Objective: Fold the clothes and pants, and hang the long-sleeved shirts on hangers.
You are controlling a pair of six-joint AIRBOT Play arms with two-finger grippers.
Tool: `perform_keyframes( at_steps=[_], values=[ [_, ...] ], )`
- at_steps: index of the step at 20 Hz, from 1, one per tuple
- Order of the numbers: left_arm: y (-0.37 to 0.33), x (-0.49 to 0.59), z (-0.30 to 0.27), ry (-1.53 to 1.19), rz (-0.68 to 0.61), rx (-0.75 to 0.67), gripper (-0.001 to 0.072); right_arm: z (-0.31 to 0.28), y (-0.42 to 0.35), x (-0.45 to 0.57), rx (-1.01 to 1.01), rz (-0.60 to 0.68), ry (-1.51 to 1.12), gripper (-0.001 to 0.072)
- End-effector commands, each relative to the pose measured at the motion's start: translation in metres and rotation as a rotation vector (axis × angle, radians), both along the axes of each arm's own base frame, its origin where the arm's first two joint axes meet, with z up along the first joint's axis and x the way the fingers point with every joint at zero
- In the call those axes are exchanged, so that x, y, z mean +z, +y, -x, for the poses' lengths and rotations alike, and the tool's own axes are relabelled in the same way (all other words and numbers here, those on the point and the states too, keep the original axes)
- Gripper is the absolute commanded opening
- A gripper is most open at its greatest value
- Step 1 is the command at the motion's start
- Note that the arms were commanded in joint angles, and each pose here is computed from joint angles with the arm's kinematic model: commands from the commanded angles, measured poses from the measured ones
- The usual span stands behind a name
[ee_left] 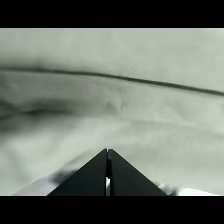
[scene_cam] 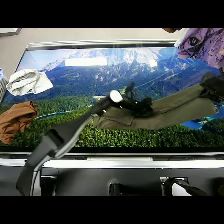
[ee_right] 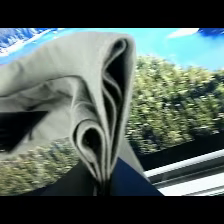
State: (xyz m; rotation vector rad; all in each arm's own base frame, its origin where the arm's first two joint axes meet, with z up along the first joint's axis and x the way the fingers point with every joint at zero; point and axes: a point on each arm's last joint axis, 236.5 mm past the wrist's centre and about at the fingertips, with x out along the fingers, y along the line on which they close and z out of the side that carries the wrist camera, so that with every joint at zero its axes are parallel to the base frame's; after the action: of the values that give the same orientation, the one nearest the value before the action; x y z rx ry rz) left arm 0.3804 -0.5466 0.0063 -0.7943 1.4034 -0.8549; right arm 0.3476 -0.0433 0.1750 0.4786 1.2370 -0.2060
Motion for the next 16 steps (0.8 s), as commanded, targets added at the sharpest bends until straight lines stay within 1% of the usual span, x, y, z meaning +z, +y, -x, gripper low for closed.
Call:
perform_keyframes(
  at_steps=[1, 3, 5, 7, 10, 13, 16],
  values=[
    [0.111, 0.028, -0.036, -0.167, -0.270, -0.064, 0.0013, -0.014, 0.031, 0.010, -0.034, -0.134, -0.057, 0.0027],
    [0.199, 0.061, -0.059, -0.248, -0.450, -0.025, 0.0014, -0.023, 0.056, 0.014, -0.016, -0.158, -0.080, 0.0027],
    [0.275, 0.099, -0.071, -0.294, -0.568, 0.052, 0.0015, -0.031, 0.089, 0.014, 0.010, -0.175, -0.094, 0.0027],
    [0.328, 0.139, -0.075, -0.355, -0.598, 0.112, 0.0015, -0.041, 0.125, 0.012, 0.024, -0.187, -0.117, 0.0027],
    [0.383, 0.184, -0.075, -0.403, -0.602, 0.224, 0.0016, -0.055, 0.182, -0.001, 0.054, -0.195, -0.128, 0.0027],
    [0.423, 0.206, -0.070, -0.409, -0.616, 0.306, 0.0016, -0.060, 0.239, -0.031, 0.082, -0.213, -0.087, 0.0027],
    [0.447, 0.207, -0.063, -0.376, -0.640, 0.324, 0.0016, -0.064, 0.290, -0.065, 0.102, -0.234, -0.045, 0.0027]
  ],
)
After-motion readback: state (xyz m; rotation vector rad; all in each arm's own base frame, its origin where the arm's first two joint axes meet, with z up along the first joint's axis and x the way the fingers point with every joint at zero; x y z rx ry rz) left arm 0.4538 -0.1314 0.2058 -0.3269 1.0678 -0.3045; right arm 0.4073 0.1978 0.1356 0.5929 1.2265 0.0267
